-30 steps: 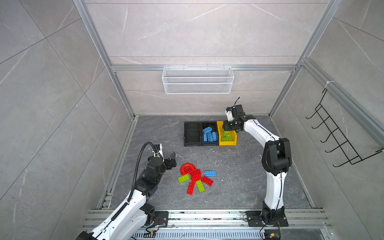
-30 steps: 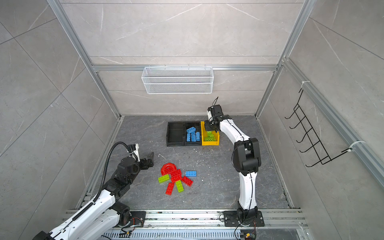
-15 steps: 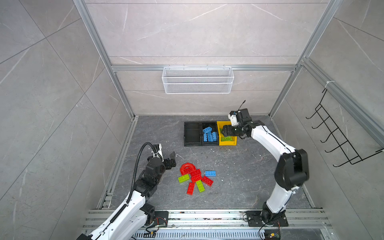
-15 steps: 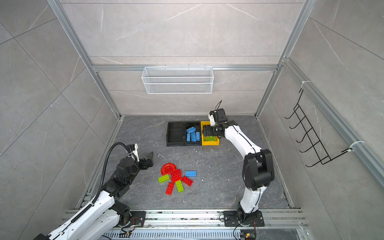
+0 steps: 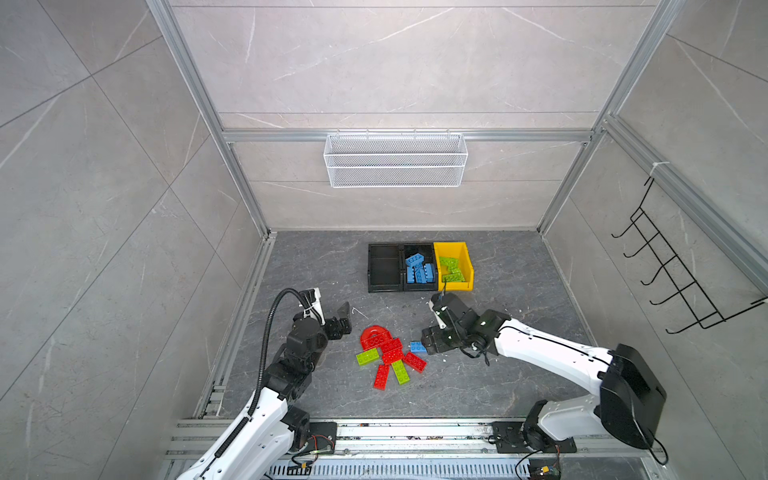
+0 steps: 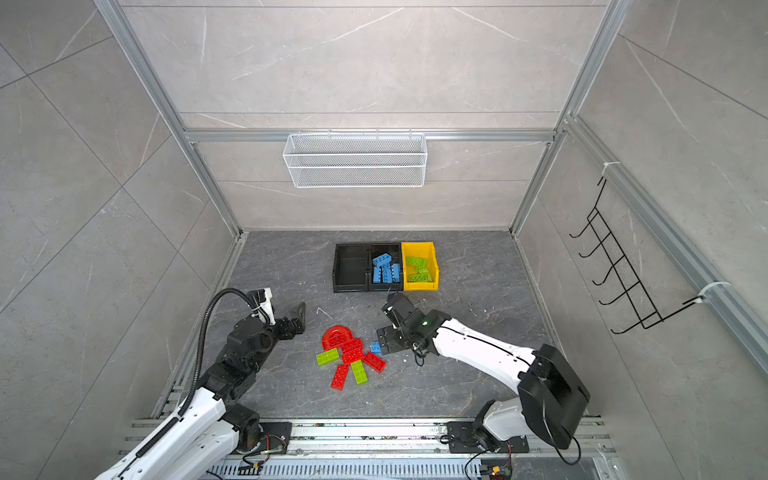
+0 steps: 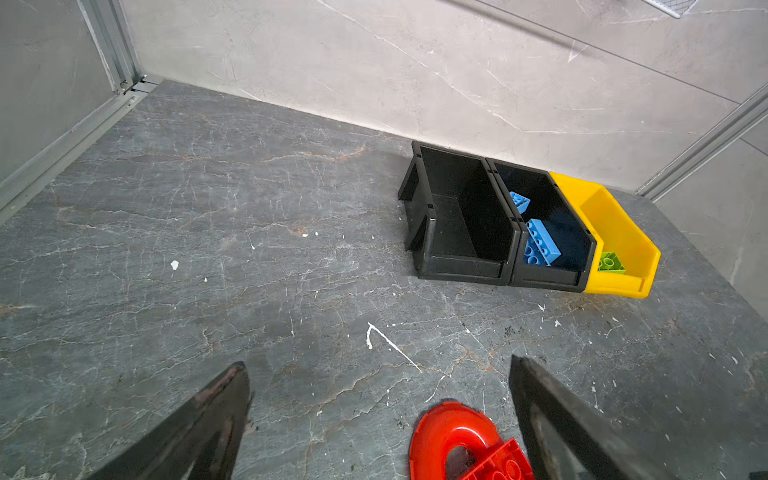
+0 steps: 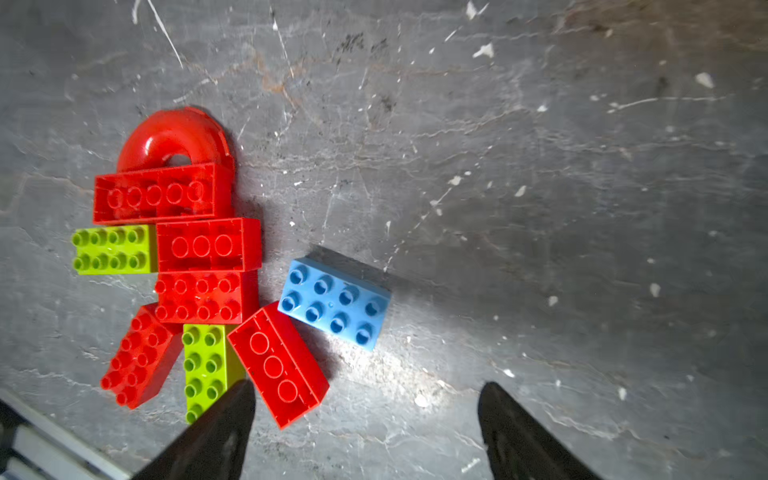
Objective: Sort the legos into containers by color
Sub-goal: 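Move the right gripper down to the blue brick beside the red bricks, then close the right gripper on the blue brick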
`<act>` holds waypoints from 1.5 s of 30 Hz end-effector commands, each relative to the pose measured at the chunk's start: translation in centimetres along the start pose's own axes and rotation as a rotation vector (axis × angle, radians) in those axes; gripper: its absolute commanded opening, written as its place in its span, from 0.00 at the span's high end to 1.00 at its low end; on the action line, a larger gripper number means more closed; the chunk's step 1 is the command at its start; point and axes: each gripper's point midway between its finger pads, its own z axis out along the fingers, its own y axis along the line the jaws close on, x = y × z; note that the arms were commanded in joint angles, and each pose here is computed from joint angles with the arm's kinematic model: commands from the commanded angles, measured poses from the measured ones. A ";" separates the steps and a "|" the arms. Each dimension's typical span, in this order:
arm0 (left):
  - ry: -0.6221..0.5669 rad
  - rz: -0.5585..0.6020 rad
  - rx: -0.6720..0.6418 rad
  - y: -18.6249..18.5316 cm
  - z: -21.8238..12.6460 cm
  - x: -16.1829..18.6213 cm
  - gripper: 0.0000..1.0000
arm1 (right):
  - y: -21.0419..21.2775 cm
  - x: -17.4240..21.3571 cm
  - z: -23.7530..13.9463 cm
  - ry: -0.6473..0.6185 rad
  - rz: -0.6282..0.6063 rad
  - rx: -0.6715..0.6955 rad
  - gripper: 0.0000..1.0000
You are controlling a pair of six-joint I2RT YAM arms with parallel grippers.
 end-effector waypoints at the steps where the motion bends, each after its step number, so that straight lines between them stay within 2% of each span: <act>1: -0.022 -0.025 0.013 -0.2 -0.1 -0.6 0.01 | 0.7 -1.0 1.4 -0.024 0.006 0.066 0.14; 14: -0.028 -0.032 0.022 -0.3 -0.2 -0.7 0.01 | 1.1 -1.4 5.4 0.006 -0.008 0.132 0.12; 20: -0.023 -0.027 0.009 -0.2 -0.1 -0.6 0.01 | 1.4 -0.4 6.7 0.032 -0.008 0.133 0.12; 30: -0.001 -0.017 0.000 -0.1 0.4 -0.2 0.01 | 0.6 1.1 8.1 0.089 -0.039 0.218 0.14; 38: -0.014 -0.028 0.018 -0.3 0.0 -0.5 0.01 | -1.5 2.1 6.6 0.064 -0.026 0.265 0.26; 42: -0.014 -0.007 -0.029 0.5 0.2 -0.2 0.01 | -1.6 2.5 6.2 0.051 -0.036 0.244 0.34; 45: -0.011 -0.006 -0.012 0.1 0.1 -0.6 0.01 | -0.6 1.4 6.0 -0.002 -0.037 0.191 0.40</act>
